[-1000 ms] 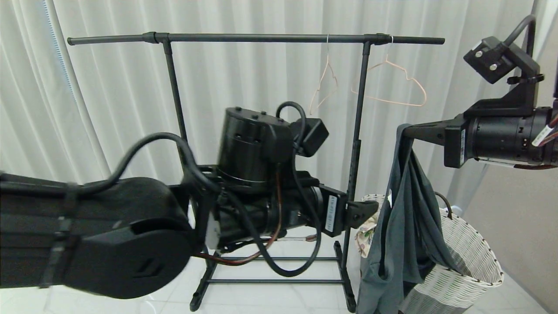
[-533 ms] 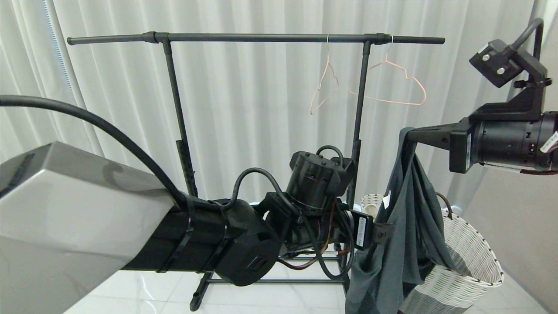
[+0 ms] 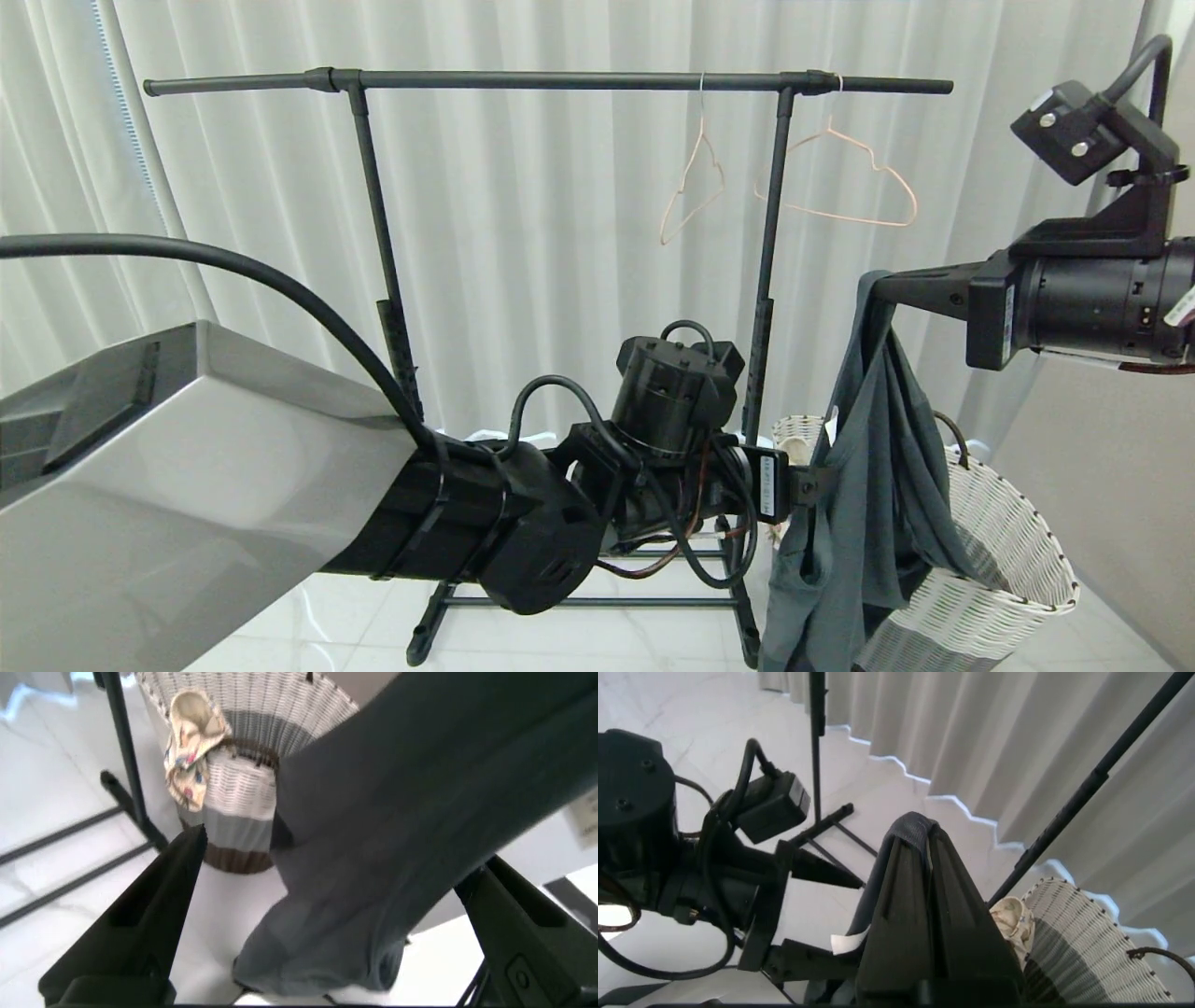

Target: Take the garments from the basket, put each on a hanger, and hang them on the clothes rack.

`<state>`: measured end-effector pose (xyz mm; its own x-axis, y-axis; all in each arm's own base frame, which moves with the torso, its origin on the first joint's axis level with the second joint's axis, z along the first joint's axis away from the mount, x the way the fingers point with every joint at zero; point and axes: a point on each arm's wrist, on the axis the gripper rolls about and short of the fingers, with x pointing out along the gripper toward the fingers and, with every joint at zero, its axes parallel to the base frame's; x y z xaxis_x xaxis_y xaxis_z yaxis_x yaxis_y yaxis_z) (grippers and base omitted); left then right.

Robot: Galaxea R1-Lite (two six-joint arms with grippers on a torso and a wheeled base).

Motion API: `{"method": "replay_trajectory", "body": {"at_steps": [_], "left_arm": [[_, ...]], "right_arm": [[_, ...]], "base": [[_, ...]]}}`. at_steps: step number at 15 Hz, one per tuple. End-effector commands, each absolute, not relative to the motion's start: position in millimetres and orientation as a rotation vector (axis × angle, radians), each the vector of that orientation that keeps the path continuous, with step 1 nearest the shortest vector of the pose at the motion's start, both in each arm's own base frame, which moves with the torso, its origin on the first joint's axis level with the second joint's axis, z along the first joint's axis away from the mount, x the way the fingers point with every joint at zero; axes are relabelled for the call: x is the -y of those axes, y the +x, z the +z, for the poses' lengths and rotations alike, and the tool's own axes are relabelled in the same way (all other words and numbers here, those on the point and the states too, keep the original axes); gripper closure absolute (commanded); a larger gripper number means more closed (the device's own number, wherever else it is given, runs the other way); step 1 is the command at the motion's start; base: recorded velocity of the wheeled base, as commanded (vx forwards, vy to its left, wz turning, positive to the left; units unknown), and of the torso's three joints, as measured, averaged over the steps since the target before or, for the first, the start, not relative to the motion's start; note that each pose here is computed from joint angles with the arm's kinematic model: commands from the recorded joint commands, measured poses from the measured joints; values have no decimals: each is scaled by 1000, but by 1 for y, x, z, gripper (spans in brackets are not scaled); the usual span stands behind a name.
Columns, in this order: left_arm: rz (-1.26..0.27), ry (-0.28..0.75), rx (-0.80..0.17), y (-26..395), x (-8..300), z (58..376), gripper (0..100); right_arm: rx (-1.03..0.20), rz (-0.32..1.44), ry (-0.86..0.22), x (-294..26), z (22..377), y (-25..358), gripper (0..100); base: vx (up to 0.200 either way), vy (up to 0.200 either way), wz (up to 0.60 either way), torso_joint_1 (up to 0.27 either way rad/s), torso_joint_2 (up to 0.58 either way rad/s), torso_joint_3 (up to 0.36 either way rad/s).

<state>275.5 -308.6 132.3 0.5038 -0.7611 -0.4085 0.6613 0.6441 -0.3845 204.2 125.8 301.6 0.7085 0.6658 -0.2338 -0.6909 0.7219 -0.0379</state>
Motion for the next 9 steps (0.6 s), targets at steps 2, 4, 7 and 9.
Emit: {"method": "replay_trajectory", "body": {"at_steps": [2,4,7,9], "left_arm": [[-863,-182,-603,264,296,135,0],[-865,-186,-595,262,294,138,0],[-899,-221,-517,266,294,150,0],[-922,-233,-497,267,294,152,0]], "right_arm": [[-209,756,-126,-126,302,204,100],[-211,756,-126,-126,301,205,100],[-209,756,-126,-126,302,204,100],[-209,756,-126,-126,302,204,100]], "base": [[0,0,0,0,0,0],[0,0,0,0,0,0],[0,0,0,0,0,0],[0,0,0,0,0,0]]}}
